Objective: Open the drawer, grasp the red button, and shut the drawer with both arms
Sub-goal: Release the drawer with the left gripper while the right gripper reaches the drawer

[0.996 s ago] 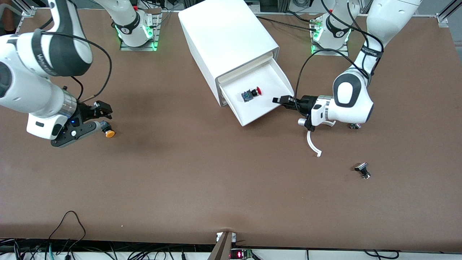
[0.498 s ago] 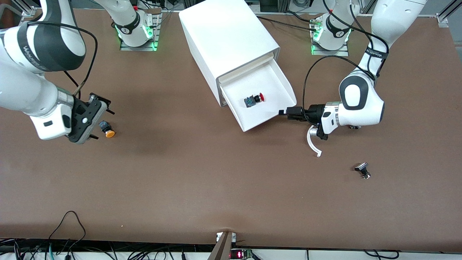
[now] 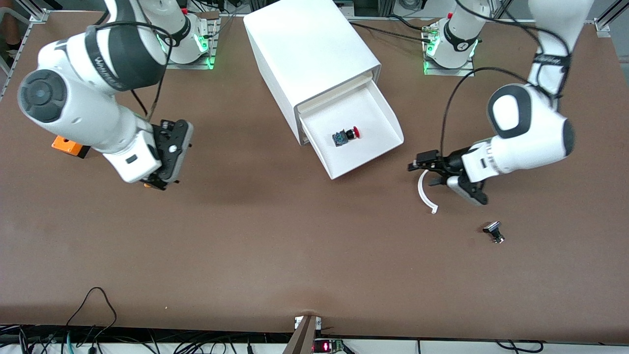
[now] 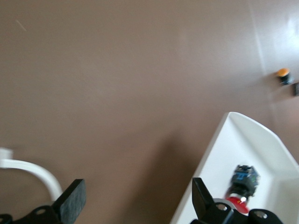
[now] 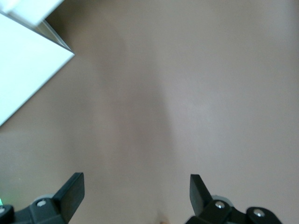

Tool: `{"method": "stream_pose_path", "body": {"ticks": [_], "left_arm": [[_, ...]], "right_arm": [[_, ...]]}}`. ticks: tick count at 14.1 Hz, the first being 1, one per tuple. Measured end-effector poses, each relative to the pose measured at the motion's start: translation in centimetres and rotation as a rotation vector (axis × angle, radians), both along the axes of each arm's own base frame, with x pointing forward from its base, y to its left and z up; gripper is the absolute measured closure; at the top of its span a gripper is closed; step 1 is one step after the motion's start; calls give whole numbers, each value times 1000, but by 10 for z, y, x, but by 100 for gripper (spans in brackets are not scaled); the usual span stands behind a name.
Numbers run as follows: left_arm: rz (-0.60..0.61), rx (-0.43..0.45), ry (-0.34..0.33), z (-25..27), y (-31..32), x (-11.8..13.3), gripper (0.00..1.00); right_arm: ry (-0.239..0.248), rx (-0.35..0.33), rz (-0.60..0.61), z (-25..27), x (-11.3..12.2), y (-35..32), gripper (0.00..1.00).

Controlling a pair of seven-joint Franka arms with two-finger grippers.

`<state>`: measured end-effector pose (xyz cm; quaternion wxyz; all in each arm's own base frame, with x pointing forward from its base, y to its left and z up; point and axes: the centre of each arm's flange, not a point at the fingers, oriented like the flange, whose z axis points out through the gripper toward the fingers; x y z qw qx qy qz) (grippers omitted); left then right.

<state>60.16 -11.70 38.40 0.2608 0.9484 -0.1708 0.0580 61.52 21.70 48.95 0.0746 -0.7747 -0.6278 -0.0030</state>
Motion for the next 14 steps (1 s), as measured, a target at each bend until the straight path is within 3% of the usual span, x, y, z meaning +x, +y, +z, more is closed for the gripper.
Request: {"method": "stream_pose_path", "body": {"ticks": [2,4,10,14], "left_arm": [[-47,100,-89,53,13,-4,0],[-84,188,-103,96,40,-15,0],[-41,533,21,216,81,-42,0],[-12,590,38,218,83,-40,0]], "right_arm": [[13,23,71,-7,-10,42,0],[21,42,156,-13,-25,94,0],[21,68,327,-30,-62,207,0],[-5,89,410,-61,-97,278,0]]}}
